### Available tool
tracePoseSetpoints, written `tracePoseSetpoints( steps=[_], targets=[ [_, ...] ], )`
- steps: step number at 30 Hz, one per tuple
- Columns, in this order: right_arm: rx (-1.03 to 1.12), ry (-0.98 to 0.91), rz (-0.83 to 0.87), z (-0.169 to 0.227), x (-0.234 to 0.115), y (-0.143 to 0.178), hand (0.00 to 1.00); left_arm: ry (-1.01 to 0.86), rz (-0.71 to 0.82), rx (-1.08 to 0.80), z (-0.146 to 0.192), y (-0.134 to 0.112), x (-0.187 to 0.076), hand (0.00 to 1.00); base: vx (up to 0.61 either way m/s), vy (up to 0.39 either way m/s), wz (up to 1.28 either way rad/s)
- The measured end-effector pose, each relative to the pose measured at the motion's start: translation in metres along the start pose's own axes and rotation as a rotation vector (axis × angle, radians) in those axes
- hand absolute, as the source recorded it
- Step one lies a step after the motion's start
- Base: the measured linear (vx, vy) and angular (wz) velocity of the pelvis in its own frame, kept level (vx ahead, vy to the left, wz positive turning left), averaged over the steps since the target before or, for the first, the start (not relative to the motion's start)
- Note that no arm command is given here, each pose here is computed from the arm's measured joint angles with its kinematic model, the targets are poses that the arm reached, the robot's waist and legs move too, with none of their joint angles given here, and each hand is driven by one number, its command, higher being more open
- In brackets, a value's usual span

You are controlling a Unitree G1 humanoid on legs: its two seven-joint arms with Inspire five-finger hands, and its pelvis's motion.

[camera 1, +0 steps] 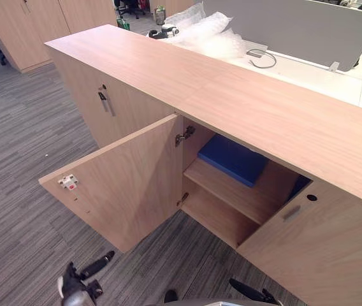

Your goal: Walk over to the cabinet, pick up the folder, carry it to the office cabinet, place the folder inside the office cabinet, then close the office cabinet door

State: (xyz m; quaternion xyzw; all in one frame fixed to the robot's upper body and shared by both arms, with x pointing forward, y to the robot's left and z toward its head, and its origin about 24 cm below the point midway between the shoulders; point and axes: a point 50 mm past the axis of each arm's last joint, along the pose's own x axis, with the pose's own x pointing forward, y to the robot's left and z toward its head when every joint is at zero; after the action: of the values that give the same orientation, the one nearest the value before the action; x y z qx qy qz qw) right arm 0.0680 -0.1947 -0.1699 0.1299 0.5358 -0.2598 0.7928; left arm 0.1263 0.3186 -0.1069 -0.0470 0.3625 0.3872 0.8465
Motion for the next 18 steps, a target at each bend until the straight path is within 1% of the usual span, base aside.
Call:
tracePoseSetpoints(
  steps=[1,3,4,6,7,9,11,12,13,16,18],
  targets=[
    [-0.001,0.001,0.001,0.001,0.000,0.000,1.00,-0.016,0.005,0.008,0.008,0.002,0.003,1.00,0.10,-0.082,-0.01],
    [-0.004,-0.007,0.016,0.005,0.001,0.000,1.00,-0.068,0.029,0.061,0.035,0.010,0.013,1.00,0.09,-0.108,-0.13],
    [-0.007,-0.012,0.022,0.007,0.002,0.001,1.00,-0.076,0.034,0.077,0.041,0.011,0.014,1.00,0.03,-0.154,-0.22],
    [-0.016,-0.021,0.028,0.012,0.003,-0.001,1.00,-0.091,0.030,0.099,0.056,0.011,0.019,1.00,-0.06,-0.153,-0.17],
    [-0.019,-0.024,0.032,0.014,0.003,-0.002,1.00,-0.119,0.015,0.116,0.071,0.010,0.022,1.00,-0.13,-0.175,-0.07],
    [-0.025,-0.018,0.017,0.013,0.004,-0.010,1.00,-0.117,-0.009,0.138,0.075,0.003,0.023,1.00,-0.09,-0.190,-0.20],
    [-0.035,-0.022,-0.006,0.017,0.004,-0.021,1.00,-0.092,-0.027,0.146,0.072,-0.001,0.024,1.00,-0.05,-0.169,-0.27],
    [-0.037,-0.006,-0.023,0.010,0.003,-0.029,1.00,-0.082,-0.039,0.137,0.075,-0.006,0.025,1.00,-0.05,-0.141,-0.03],
    [-0.037,0.004,-0.031,0.007,0.002,-0.033,1.00,-0.079,-0.033,0.134,0.077,-0.006,0.025,1.00,-0.04,-0.137,-0.01],
    [-0.031,0.038,-0.047,-0.007,-0.001,-0.041,1.00,-0.120,-0.004,0.142,0.097,0.009,0.028,1.00,0.01,-0.066,-0.01],
    [-0.013,0.048,-0.050,-0.011,-0.002,-0.042,1.00,-0.153,0.006,0.163,0.111,0.015,0.029,1.00,0.04,-0.026,-0.01]
  ],
)
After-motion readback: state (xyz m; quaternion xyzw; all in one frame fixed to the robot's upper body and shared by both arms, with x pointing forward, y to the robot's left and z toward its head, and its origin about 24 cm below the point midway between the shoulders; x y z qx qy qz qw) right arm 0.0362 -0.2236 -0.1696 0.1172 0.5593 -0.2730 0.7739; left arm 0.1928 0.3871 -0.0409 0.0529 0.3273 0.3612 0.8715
